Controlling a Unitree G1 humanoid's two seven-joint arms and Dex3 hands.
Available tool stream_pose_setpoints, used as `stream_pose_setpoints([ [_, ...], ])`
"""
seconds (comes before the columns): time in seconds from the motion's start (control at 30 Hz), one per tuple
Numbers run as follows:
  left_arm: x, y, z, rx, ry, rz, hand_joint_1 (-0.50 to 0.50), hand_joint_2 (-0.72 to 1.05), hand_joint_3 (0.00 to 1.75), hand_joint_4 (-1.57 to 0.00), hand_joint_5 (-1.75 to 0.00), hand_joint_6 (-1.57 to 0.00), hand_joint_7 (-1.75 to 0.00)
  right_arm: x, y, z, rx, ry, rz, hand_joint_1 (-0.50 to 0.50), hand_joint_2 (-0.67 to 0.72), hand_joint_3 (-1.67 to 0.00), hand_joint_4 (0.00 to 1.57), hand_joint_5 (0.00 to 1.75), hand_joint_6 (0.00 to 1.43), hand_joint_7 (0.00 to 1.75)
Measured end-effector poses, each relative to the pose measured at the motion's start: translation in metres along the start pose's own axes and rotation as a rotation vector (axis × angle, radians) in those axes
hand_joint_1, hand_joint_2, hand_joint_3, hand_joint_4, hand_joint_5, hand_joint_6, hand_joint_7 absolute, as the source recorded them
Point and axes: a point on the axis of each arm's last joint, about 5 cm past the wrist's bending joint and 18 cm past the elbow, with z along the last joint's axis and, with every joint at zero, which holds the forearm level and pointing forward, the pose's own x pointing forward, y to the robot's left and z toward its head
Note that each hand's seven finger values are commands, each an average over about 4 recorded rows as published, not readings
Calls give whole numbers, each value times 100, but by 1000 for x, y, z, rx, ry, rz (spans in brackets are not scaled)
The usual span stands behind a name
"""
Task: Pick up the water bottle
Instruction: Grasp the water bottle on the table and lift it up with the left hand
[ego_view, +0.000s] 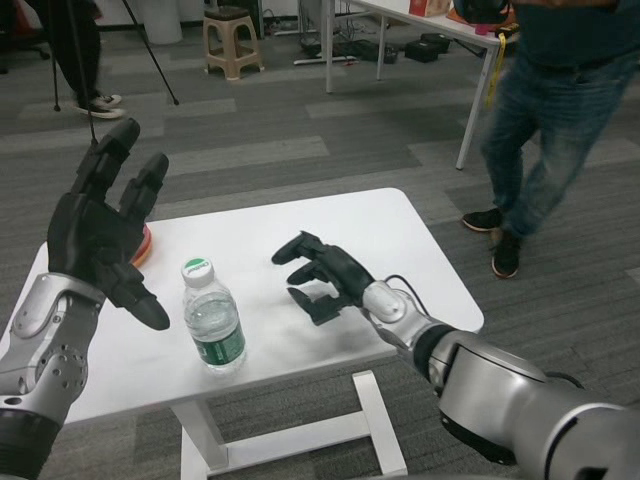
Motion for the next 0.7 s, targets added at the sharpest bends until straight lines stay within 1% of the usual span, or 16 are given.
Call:
stream_pose_setpoints([
  [0.1, -3, 1, 1, 3, -6, 5, -50, -70, 9, 0, -31, 0, -42, -3, -7, 1, 46, -35, -21, -42, -35, -105, 0, 15, 0, 49],
  [0.13, -4, 1, 1, 3, -9, 7, -50, -72, 9, 0, -31, 0, -42, -4, -9, 2, 58, -50, -28, -42, -35, -101, 0, 10, 0, 45],
  [0.17, -4, 1, 1, 4, -11, 9, -50, -70, 9, 0, -31, 0, -42, -5, -12, 3, 70, -64, -37, -42, -34, -95, 0, 5, 0, 40],
  [0.23, -5, 1, 2, 6, -16, 11, -50, -68, 9, 0, -31, 0, -42, -7, -16, 4, 88, -87, -54, -42, -30, -83, 0, 0, 0, 35],
  [0.33, -7, 0, 2, 6, -19, 15, -50, -72, 9, 0, -31, 0, -42, -13, -25, 4, 117, -119, -97, -43, -26, -69, 0, 0, 0, 28],
  [0.43, -10, 0, 0, 2, -14, 24, -50, -72, 9, 0, -31, 0, -42, -20, -34, 3, 137, -140, -148, -46, -18, -48, 0, 0, 0, 28],
  [0.5, -11, 0, -1, -1, -14, 28, -50, -72, 9, 0, -31, 0, -42, -23, -38, 2, 150, -153, -175, -46, -15, -40, 0, 0, 0, 28],
  [0.57, -12, 0, -1, -3, -18, 29, -50, -72, 9, 0, -31, 0, -42, -27, -43, 2, 161, -167, -206, -46, -8, -34, 0, 0, 0, 28],
  [0.63, -12, 0, -1, -2, -27, 31, -50, -72, 9, 0, -31, 0, -42, -32, -49, 1, 166, -176, -237, -48, 1, -28, 0, 0, 0, 24],
  [0.7, -12, 0, -1, -3, -36, 33, -50, -68, 9, 0, -31, 0, -42, -35, -53, 1, 167, -179, -259, -50, 11, -24, 0, 0, 0, 21],
])
